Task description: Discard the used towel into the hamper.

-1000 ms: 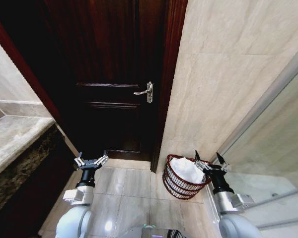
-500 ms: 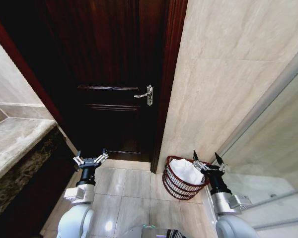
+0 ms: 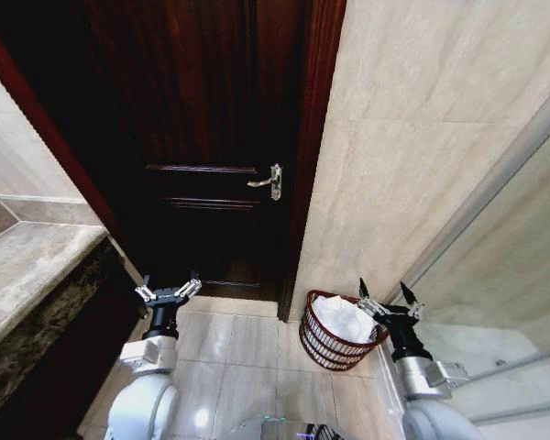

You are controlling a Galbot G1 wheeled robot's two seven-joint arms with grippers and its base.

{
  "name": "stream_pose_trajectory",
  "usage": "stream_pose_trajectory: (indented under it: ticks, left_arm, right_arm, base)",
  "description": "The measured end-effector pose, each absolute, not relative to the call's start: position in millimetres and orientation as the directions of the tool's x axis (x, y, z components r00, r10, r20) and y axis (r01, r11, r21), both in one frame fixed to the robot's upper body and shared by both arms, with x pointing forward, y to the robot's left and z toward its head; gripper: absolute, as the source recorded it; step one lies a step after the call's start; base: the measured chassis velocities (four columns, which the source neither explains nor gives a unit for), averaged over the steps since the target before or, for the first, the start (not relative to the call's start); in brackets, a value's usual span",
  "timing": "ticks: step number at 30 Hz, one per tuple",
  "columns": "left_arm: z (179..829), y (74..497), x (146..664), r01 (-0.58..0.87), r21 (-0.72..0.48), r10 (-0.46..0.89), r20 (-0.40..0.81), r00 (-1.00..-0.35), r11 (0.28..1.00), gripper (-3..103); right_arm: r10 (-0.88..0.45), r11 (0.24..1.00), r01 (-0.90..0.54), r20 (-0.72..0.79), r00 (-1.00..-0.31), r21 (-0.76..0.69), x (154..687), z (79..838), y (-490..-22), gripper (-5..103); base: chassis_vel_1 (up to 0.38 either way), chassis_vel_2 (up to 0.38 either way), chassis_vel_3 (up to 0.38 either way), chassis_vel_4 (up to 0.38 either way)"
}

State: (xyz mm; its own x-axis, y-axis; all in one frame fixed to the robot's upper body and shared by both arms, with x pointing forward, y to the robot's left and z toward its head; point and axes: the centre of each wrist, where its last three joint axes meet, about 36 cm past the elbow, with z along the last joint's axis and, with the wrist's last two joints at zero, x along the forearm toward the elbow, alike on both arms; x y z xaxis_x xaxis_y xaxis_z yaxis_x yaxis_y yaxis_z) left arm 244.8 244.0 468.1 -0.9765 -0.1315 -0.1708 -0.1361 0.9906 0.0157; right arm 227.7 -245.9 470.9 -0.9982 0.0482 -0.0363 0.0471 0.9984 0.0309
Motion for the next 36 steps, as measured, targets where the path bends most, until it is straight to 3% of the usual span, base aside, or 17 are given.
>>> stream_pose_trajectory:
  ticks: [36]
  left_arm:
    - [472.7,246.3,239.0,-0.116,0.004,-0.114,-0.166,-0.979,0.993,100]
  right_arm:
    - [0.062,0.998,0.062,-0.009,-0.998,0.024,230.1,481.7,-246.8,100]
  base:
    - [0.0,0.0,0.0,0.0]
